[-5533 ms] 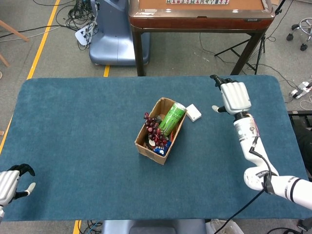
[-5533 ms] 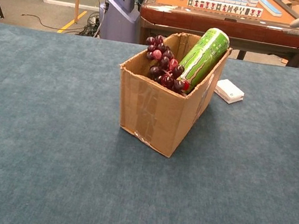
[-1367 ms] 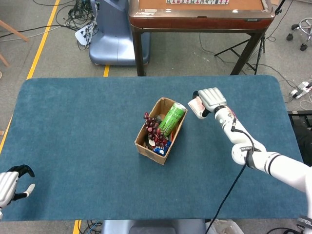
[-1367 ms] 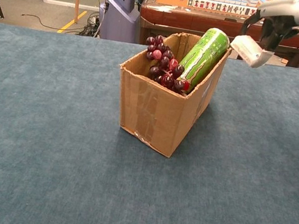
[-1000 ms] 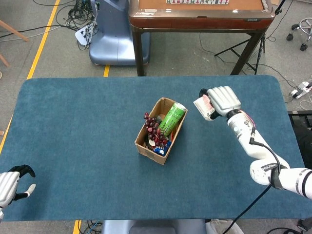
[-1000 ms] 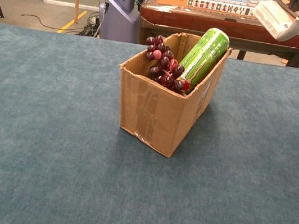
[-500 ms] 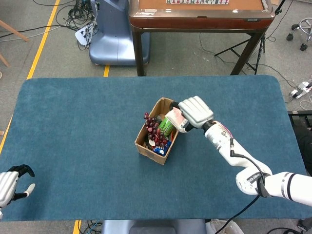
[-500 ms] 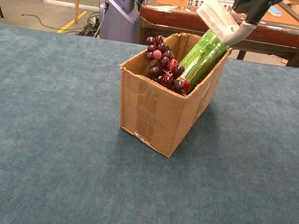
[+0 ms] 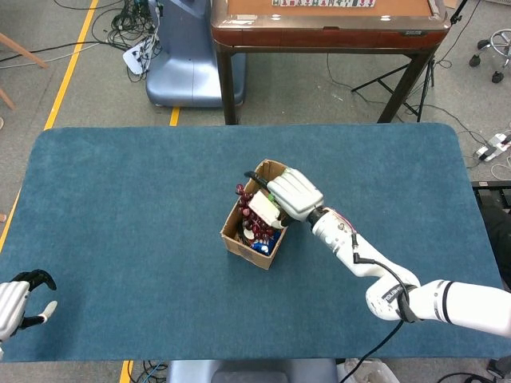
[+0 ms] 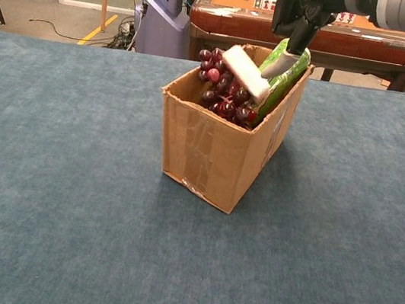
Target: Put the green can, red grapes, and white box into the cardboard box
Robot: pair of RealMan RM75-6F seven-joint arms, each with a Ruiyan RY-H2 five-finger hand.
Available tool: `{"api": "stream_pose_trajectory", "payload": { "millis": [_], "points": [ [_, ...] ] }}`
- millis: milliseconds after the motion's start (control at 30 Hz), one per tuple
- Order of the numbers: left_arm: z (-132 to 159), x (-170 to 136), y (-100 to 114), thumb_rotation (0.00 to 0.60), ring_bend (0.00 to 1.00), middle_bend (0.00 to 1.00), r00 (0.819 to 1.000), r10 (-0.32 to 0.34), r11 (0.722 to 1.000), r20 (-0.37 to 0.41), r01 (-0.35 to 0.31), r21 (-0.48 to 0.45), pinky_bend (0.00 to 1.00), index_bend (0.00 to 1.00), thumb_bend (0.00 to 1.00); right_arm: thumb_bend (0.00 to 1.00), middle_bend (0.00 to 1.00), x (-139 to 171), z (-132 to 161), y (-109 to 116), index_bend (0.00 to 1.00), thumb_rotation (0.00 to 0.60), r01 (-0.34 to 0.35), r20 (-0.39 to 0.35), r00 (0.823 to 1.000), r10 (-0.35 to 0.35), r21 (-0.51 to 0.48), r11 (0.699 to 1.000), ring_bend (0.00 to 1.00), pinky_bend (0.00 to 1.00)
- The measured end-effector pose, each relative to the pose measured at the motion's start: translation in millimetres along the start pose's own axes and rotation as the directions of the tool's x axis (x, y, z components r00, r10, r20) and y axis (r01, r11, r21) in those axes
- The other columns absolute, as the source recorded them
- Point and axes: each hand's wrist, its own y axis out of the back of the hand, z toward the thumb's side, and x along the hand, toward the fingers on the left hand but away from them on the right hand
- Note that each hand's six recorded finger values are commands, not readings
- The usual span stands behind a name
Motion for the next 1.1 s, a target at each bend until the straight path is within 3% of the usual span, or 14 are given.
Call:
{"api": "stream_pose_trajectory", "payload": {
  "millis": [200,233,333,400,700,900,1100],
  "points": [
    [0,0,0,0.6,0.31,0.36,1.0,0.001,1.0,0.001,-0.001,-0.001,0.53,0.46,0.28,0.0,1.0,3,-4,2,0.03,0.6,0.029,0.003,1.0,-0.029,-0.013,1.0,1.0,0.98],
    [0,0,0,0.6,0.31,0.36,1.0,0.001,1.0,0.0,-0.001,-0.001,0.53,0.46,0.28,0.0,1.0,4,-5,3,0.07,0.6,0.041,0.007,0.999,-0.041,-0.013,0.999,0.99,0.98],
    [-1,0,0,0.6,0.31,0.36,1.0,0.001,1.0,-0.001,-0.001,-0.001,0.53,0.46,0.28,0.0,0.95,14,-10,9,0.33,0.6,0.095,0.023,0.995,-0.095,-0.014,0.995,0.92,0.97],
    [-1,0,0,0.6,0.31,0.36,1.0,-0.001,1.0,-0.001,0.001,0.001,0.53,0.46,0.28,0.0,0.89,27,-16,13,0.39,0.6,0.136,0.044,0.99,-0.135,-0.012,0.991,0.86,0.92],
    [3,1,-2,0.6,0.31,0.36,1.0,0.002,1.0,0.007,-0.002,0.012,0.53,0.46,0.28,0.0,0.58,93,-60,14,0.4,0.6,0.215,0.178,0.955,-0.235,0.129,0.968,0.6,0.74],
    [4,3,1,0.6,0.31,0.36,0.999,0.027,1.0,0.02,-0.027,-0.005,0.53,0.45,0.28,0.0,0.48,133,-82,7,0.4,0.6,0.248,0.25,0.923,-0.293,0.198,0.948,0.46,0.63],
    [8,4,7,0.6,0.31,0.36,0.995,0.087,0.996,0.059,-0.084,-0.037,0.53,0.44,0.28,0.0,0.47,179,-101,-6,0.4,0.6,0.302,0.31,0.876,-0.369,0.244,0.921,0.44,0.6]
  ]
}}
